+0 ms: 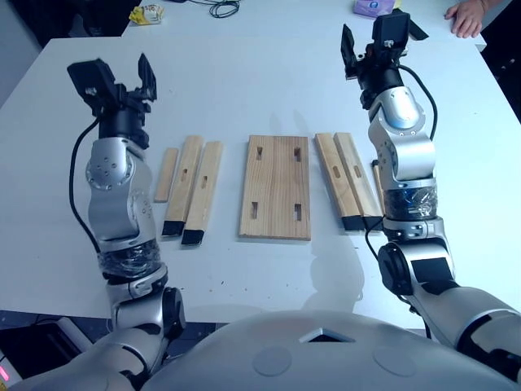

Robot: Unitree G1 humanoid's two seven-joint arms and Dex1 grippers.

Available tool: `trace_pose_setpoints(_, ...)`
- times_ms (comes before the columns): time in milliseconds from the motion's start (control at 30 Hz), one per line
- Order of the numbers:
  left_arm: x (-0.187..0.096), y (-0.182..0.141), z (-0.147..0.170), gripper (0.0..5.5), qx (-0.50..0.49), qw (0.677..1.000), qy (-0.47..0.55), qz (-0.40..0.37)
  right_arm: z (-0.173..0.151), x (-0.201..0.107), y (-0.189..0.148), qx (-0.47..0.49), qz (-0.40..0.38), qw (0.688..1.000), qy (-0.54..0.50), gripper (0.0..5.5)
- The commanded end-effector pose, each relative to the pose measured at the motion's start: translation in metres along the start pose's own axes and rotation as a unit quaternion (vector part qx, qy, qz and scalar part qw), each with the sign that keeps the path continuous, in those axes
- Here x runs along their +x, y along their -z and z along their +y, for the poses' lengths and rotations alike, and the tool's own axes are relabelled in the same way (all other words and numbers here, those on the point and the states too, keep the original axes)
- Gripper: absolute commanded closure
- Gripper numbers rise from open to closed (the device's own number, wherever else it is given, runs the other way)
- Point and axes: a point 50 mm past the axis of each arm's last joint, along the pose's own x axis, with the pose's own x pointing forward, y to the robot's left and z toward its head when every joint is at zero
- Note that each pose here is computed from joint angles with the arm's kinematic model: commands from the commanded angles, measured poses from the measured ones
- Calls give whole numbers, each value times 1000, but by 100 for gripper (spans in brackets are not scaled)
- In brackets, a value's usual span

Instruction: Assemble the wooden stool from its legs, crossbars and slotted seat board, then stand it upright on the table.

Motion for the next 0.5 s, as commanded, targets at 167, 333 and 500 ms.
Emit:
trace_pose_setpoints(167, -14, 53, 27, 166, 58, 986, 86, 131, -12, -3, 2, -7, 5, 1000, 16, 234)
trace_pose_setpoints(333, -15, 75, 40, 166, 74, 976, 99, 180, -17, -2, 0, -10, 3, 1000, 26, 234)
trace_pose_setpoints(500, -20, 87, 44, 166, 65, 968, 122, 212, -16, -3, 2, -12, 7, 1000, 23, 234)
